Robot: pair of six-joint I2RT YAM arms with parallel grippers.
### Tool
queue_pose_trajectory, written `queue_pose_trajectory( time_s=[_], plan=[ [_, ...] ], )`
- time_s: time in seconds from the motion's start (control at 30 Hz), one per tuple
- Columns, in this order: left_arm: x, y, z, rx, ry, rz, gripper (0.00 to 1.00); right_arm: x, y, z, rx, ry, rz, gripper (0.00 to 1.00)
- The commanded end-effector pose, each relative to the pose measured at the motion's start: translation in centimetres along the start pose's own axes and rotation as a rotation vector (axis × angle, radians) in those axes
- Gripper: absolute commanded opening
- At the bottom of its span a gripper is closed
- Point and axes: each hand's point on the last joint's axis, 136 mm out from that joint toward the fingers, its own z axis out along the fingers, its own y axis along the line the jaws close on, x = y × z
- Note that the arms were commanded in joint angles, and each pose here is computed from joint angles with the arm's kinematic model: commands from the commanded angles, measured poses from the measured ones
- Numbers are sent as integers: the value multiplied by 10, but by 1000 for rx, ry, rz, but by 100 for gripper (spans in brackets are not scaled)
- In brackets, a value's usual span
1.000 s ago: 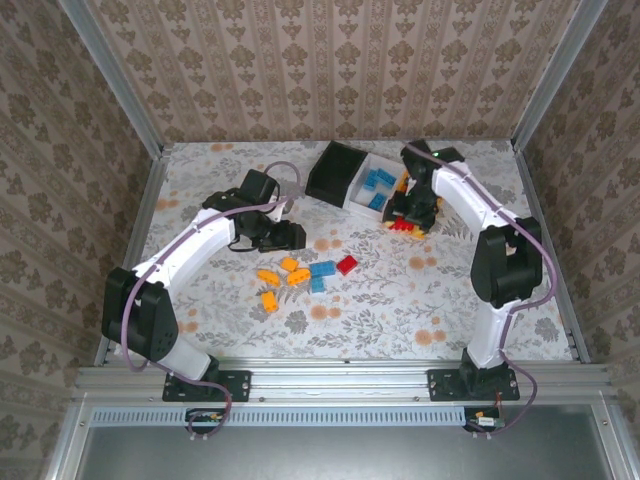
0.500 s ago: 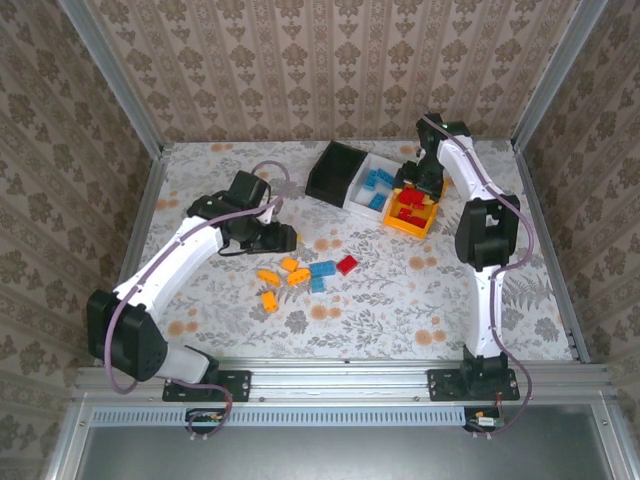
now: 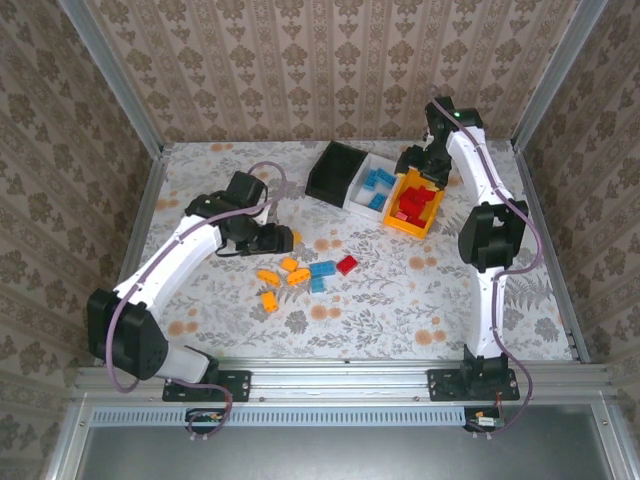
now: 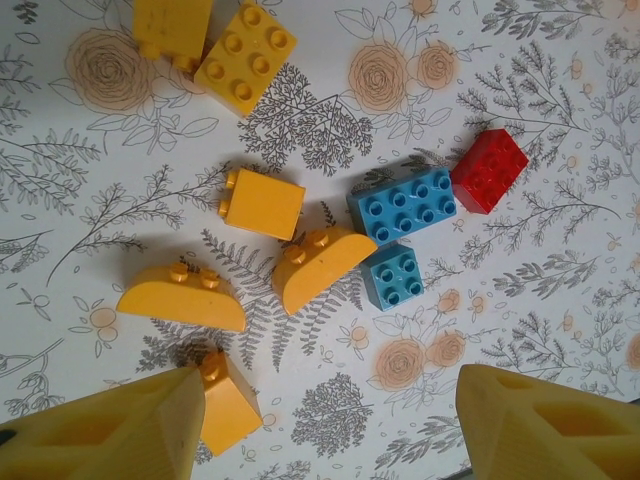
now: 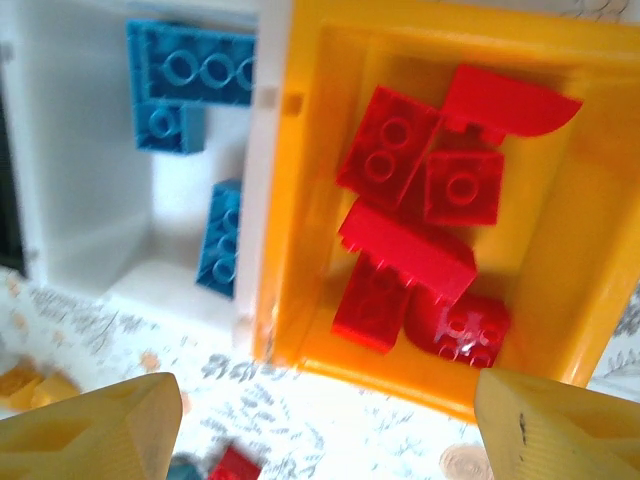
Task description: Sort the legos into containers by color
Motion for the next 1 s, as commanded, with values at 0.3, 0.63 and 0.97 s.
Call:
queue_pose_trajectory(
  time_s=[0.3,0.63,0.97],
  plan=[
    [-4,2,14,28,11,-26,69,163,110,37,-72,240,-261,78],
    [5,34,-4,33,-48,-110,69,227,146,83,-24,346,-323,78],
    [14,44,-12,45,-53,-124,69,232,144,117,41,374,-339,78]
  ],
)
